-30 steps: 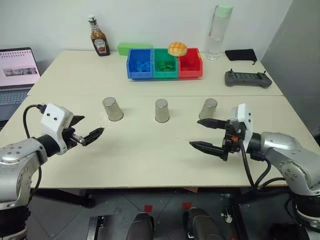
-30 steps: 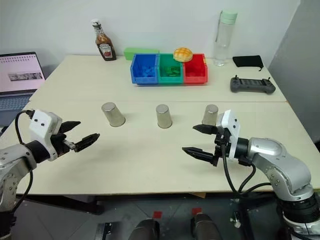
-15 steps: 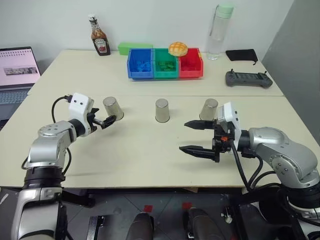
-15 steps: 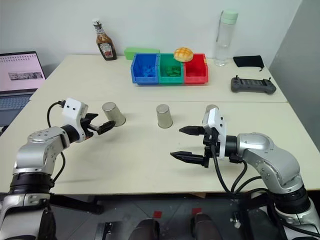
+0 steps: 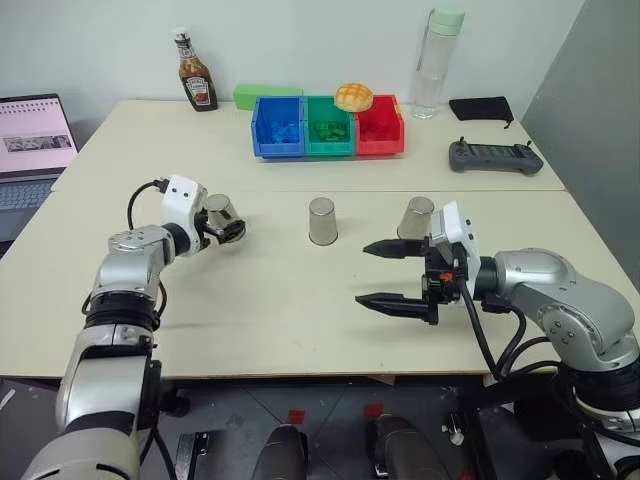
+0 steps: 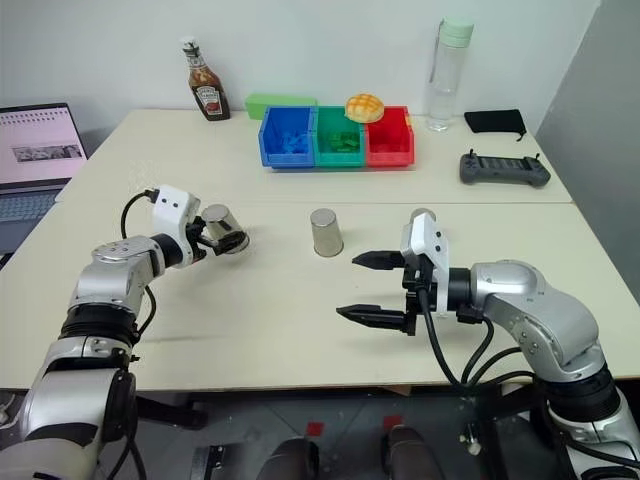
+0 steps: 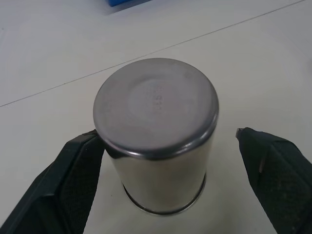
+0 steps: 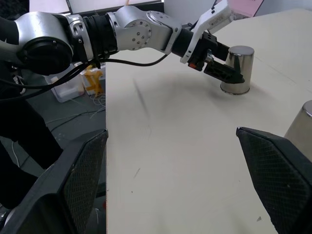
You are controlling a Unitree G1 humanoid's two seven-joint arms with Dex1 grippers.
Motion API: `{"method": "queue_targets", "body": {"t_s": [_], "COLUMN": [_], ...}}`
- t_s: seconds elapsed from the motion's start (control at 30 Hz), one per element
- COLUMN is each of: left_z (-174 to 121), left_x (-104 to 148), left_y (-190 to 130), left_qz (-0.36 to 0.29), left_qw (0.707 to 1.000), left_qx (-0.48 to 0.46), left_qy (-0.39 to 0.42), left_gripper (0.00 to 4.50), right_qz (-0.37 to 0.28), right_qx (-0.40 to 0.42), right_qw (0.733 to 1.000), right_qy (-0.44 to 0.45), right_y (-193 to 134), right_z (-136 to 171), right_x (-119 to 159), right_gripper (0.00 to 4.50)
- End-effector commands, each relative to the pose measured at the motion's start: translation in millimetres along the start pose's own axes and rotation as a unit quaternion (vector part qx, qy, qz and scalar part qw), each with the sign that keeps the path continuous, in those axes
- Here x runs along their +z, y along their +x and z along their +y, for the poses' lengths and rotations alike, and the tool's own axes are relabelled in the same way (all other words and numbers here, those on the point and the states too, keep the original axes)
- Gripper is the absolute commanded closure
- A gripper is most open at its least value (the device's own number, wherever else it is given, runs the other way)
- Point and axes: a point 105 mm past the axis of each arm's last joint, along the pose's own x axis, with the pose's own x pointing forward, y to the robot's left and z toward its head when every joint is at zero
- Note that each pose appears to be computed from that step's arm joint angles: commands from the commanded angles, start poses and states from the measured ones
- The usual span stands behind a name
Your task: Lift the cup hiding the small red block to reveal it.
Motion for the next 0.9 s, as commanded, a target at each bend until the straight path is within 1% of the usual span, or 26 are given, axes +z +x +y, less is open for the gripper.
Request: {"method": "queue_targets", "body": {"t_s": [0.03, 0.13, 0.23, 0.3, 0.33, 0.43, 0.47, 0.5, 0.57, 0.67, 0.77, 0.9], "left_z": [3.8, -0.8, -2.6, -1.0, 0.0, 3.6, 3.5, 3.3, 3.5, 5.0, 0.8, 3.8], "left_x": [11.2, 7.7, 9.4, 10.3, 11.2, 15.1, 15.7, 16.4, 17.4, 23.7, 38.5, 50.3], "left_y": [6.9, 11.1, 13.2, 13.4, 13.3, 12.8, 12.8, 12.6, 11.8, 9.5, 4.5, -5.6], "left_qz": [-0.012, -0.008, -0.014, -0.016, -0.018, -0.026, -0.028, -0.03, -0.034, -0.056, -0.098, -0.126], "left_qw": [1.0, 1.0, 1.0, 1.0, 1.0, 1.0, 0.999, 0.999, 0.999, 0.998, 0.995, 0.991], "left_qx": [0.017, 0.006, 0.001, 0.005, 0.007, 0.016, 0.015, 0.013, 0.01, 0.006, -0.022, -0.033], "left_qy": [0.016, 0.017, 0.009, 0.009, 0.009, 0.006, 0.007, 0.007, 0.007, -0.012, -0.026, -0.023], "left_gripper": [0.0, 0.0, 0.0, 0.37, 0.43, 1.03, 1.16, 1.46, 1.71, 1.72, 1.72, 1.72], "right_qz": [-0.008, -0.006, -0.006, -0.006, -0.006, -0.006, -0.007, -0.007, -0.008, -0.009, -0.009, -0.011], "right_qx": [0.012, 0.013, 0.013, 0.012, 0.012, 0.011, 0.011, 0.01, 0.01, 0.011, 0.012, 0.012], "right_qw": [1.0, 1.0, 1.0, 1.0, 1.0, 1.0, 1.0, 1.0, 1.0, 1.0, 1.0, 1.0], "right_qy": [-0.022, -0.022, -0.023, -0.023, -0.022, -0.02, -0.02, -0.019, -0.019, -0.019, -0.019, -0.019], "right_y": [0.9, 0.5, 0.8, 0.8, 0.7, 0.3, 0.1, 0.8, 1.8, 2.0, 1.6, 2.3], "right_z": [6.5, 7.6, 7.3, 7.4, 7.7, 7.7, 7.6, 7.7, 8.0, 8.3, 9.0, 9.2], "right_x": [10.8, 11.0, 12.3, 12.3, 12.0, 10.8, 10.4, 9.8, 9.3, 9.1, 8.0, 7.6], "right_gripper": [0.03, 0.03, 0.03, 0.0, 0.0, 0.0, 0.0, 0.0, 0.0, 0.0, 0.0, 0.0]}}
